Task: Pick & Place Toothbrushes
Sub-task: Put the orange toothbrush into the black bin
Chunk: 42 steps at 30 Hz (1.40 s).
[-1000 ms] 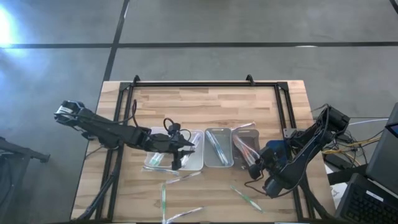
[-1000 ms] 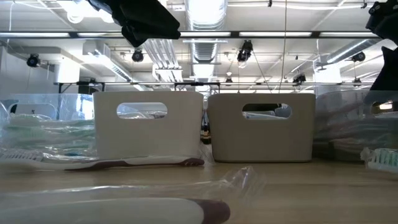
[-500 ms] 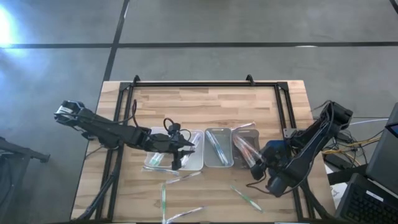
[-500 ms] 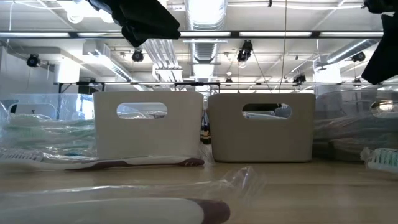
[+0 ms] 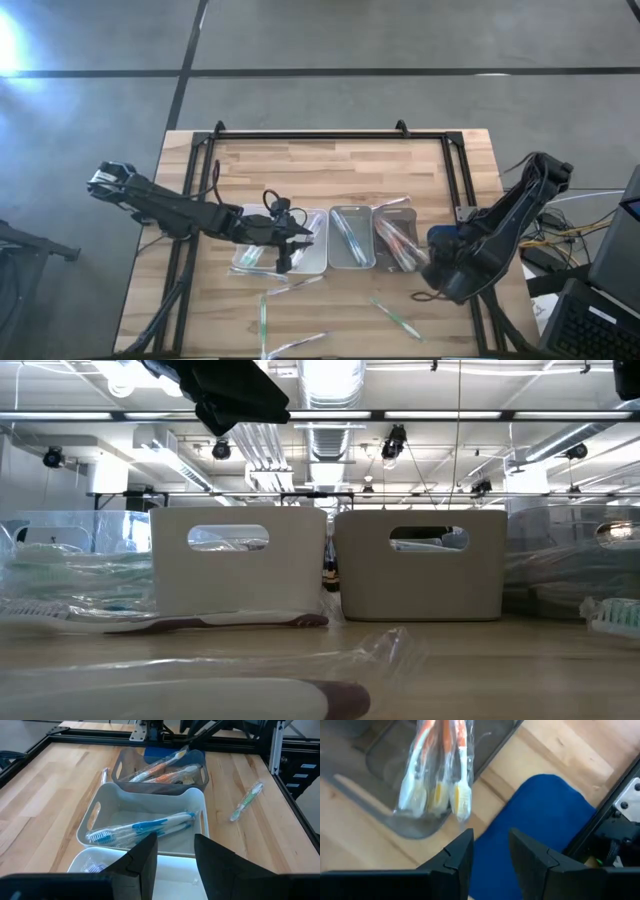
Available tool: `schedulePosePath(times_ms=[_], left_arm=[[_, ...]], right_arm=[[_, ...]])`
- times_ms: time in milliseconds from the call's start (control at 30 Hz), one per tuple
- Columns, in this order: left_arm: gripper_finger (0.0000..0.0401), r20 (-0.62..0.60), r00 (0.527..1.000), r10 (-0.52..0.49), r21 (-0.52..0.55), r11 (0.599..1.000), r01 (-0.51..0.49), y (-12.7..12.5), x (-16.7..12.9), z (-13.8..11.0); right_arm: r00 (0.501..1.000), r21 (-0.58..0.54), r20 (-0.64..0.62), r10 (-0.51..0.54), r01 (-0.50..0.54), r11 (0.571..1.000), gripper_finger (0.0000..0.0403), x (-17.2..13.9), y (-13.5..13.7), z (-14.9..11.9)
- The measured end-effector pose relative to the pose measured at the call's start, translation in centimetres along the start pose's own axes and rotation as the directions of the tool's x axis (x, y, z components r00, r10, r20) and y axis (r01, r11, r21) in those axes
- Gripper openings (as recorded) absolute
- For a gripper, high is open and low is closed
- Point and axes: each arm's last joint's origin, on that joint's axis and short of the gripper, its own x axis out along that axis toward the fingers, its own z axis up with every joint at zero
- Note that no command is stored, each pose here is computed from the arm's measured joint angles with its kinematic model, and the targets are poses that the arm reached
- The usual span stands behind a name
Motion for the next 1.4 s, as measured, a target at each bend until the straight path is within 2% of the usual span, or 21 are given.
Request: schedulePosePath(times_ms=[167, 333, 600, 833, 1067, 1400], left_arm=[[0.0133, 0.0, 1.0, 0.0, 0.0, 1.0, 0.0, 0.0, 0.0, 0.0], [0.0133, 0.0, 1.0, 0.0, 0.0, 1.0, 0.0, 0.0, 0.0, 0.0], [0.0133, -0.001, 1.0, 0.0, 0.0, 1.0, 0.0, 0.0, 0.0, 0.0], [0.0133, -0.001, 1.0, 0.0, 0.0, 1.0, 0.0, 0.0, 0.0, 0.0], [0.0133, -0.001, 1.0, 0.001, 0.0, 1.0, -0.001, 0.0, 0.0, 0.0], [0.0133, -0.001, 1.0, 0.001, 0.007, 1.0, -0.001, 0.0, 0.0, 0.0]], right_arm=[[0.996, -0.073, -0.07, 0.051, -0.056, 0.996, 0.013, -0.6, -0.4, 0.1], [0.996, -0.186, -0.072, 0.05, -0.062, 0.981, 0.0151, -0.6, -0.4, 0.1], [0.996, -0.258, -0.07, 0.062, -0.078, 0.963, 0.0174, 0.5, -0.2, -0.2], [0.996, -0.274, -0.069, 0.057, -0.073, 0.959, 0.0188, 1.7, -0.4, -0.6], [0.993, -0.3, -0.047, 0.11, -0.119, 0.946, 0.0183, 2.5, 0.0, -0.8], [0.993, -0.346, 0.016, 0.113, -0.1, 0.933, 0.0166, 3.0, -0.1, -0.7]])
